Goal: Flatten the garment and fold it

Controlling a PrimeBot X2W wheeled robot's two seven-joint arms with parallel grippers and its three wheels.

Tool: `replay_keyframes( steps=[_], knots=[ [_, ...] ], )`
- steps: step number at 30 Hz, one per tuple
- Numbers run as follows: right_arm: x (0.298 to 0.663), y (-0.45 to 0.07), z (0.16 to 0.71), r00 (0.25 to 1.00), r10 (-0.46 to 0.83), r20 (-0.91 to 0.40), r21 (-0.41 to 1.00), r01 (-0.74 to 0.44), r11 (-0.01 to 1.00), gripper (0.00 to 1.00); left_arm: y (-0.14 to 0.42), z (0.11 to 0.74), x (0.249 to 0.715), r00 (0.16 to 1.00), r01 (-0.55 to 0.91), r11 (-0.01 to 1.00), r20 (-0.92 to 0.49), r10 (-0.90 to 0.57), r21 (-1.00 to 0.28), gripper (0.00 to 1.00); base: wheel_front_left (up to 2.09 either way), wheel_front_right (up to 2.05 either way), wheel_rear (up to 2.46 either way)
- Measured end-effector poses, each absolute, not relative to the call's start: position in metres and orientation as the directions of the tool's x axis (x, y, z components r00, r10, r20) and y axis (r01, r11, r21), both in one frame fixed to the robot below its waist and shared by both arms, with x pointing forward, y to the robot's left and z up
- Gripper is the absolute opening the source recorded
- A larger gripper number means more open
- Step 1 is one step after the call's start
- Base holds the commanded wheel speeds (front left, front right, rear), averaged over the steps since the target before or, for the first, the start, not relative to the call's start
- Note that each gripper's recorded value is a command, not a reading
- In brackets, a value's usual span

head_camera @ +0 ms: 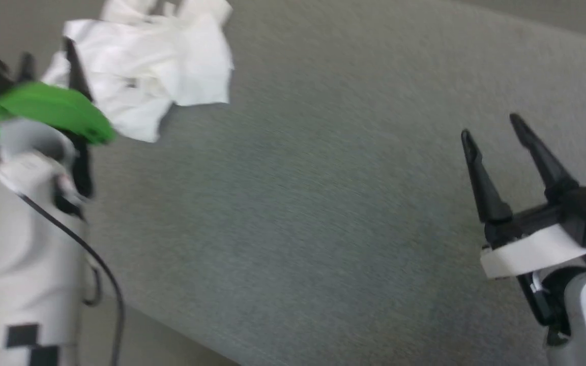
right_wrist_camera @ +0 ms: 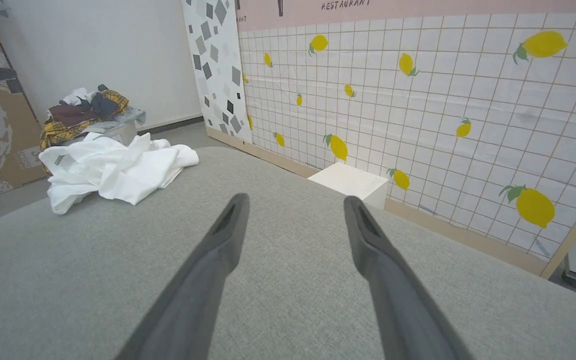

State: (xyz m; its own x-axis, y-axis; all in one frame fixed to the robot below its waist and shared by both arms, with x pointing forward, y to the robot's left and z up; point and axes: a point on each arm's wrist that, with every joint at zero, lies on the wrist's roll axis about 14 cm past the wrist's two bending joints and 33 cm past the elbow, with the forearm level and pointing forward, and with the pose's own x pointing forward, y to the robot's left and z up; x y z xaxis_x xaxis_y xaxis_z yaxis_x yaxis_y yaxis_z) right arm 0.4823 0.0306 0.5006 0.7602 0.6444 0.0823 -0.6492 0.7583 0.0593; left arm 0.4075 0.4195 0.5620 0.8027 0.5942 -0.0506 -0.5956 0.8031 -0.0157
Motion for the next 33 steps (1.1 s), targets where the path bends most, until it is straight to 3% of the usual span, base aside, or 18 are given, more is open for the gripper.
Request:
replay_keyframes(
  steps=[9,20,21,23,28,33],
  knots=[
    [0.513,-0.025,0.424,0.844,0.536,-0.027,0.129,-0.529,0.839,1.0,0.434,0.482,0.48,0.729,-0.632,0.775,-0.35,0.588,-0.014,1.0,0.0,0.0,0.0],
    [0.52,-0.069,0.38,0.896,0.439,-0.066,0.151,-0.426,0.892,1.0,0.416,0.362,0.487,0.506,-0.724,0.689,-0.647,0.571,0.041,1.0,0.0,0.0,0.0],
    [0.52,-0.072,0.38,0.9,0.431,-0.064,0.15,-0.418,0.896,1.0,0.416,0.359,0.489,0.497,-0.726,0.686,-0.654,0.571,0.047,0.93,0.0,0.0,0.0],
    [0.52,-0.079,0.379,0.907,0.415,-0.062,0.146,-0.404,0.903,1.0,0.413,0.353,0.491,0.493,-0.713,0.699,-0.664,0.563,0.063,0.0,0.0,0.0,0.0],
    [0.518,-0.092,0.381,0.92,0.386,-0.072,0.125,-0.375,0.919,1.0,0.41,0.364,0.497,0.557,-0.669,0.737,-0.592,0.582,0.096,0.0,0.0,0.0,0.0],
    [0.507,-0.108,0.385,0.935,0.337,-0.109,0.11,-0.326,0.939,1.0,0.415,0.417,0.514,0.702,-0.575,0.791,-0.372,0.608,0.207,0.0,0.0,0.0,0.0]
  ],
)
